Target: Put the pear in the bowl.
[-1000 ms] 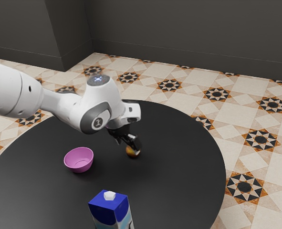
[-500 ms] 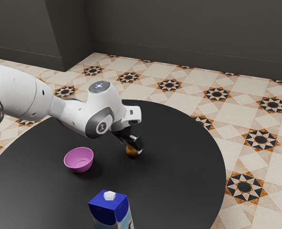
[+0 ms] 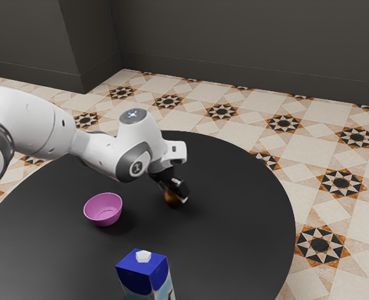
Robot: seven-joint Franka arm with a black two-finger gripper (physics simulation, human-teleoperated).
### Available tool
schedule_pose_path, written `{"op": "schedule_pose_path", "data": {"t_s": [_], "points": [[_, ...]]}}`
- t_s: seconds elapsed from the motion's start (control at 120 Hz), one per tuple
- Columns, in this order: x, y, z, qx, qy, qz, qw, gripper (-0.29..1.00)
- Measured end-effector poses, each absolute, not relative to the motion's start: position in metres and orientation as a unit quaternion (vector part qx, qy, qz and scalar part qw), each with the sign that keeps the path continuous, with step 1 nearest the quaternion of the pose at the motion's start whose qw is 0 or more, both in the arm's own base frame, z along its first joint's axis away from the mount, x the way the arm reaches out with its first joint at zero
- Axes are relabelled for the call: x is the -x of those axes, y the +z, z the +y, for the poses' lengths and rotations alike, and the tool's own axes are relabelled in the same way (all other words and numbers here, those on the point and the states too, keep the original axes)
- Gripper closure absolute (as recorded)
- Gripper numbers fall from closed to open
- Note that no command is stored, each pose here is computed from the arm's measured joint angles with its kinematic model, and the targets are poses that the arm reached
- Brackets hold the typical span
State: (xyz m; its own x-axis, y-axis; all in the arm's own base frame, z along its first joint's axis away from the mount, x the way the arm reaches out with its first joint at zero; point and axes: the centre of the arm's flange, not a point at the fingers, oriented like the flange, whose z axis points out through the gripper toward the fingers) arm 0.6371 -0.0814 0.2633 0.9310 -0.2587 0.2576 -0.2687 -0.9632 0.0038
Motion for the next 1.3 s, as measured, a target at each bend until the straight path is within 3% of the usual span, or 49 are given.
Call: {"op": "schedule_pose_path", "data": {"t_s": [0.4,0.65,0.867,1.3], "points": [[-0.640,0.251,-0.080,-0.983,0.124,-0.134,0.023,0.01],[-0.641,0.251,-0.080,-0.983,0.125,-0.130,0.026,0.24],[-0.642,0.254,-0.080,-0.983,0.128,-0.129,0.025,0.36],[-0.607,0.326,-0.053,-0.983,0.145,-0.113,-0.003,0.42]]}}
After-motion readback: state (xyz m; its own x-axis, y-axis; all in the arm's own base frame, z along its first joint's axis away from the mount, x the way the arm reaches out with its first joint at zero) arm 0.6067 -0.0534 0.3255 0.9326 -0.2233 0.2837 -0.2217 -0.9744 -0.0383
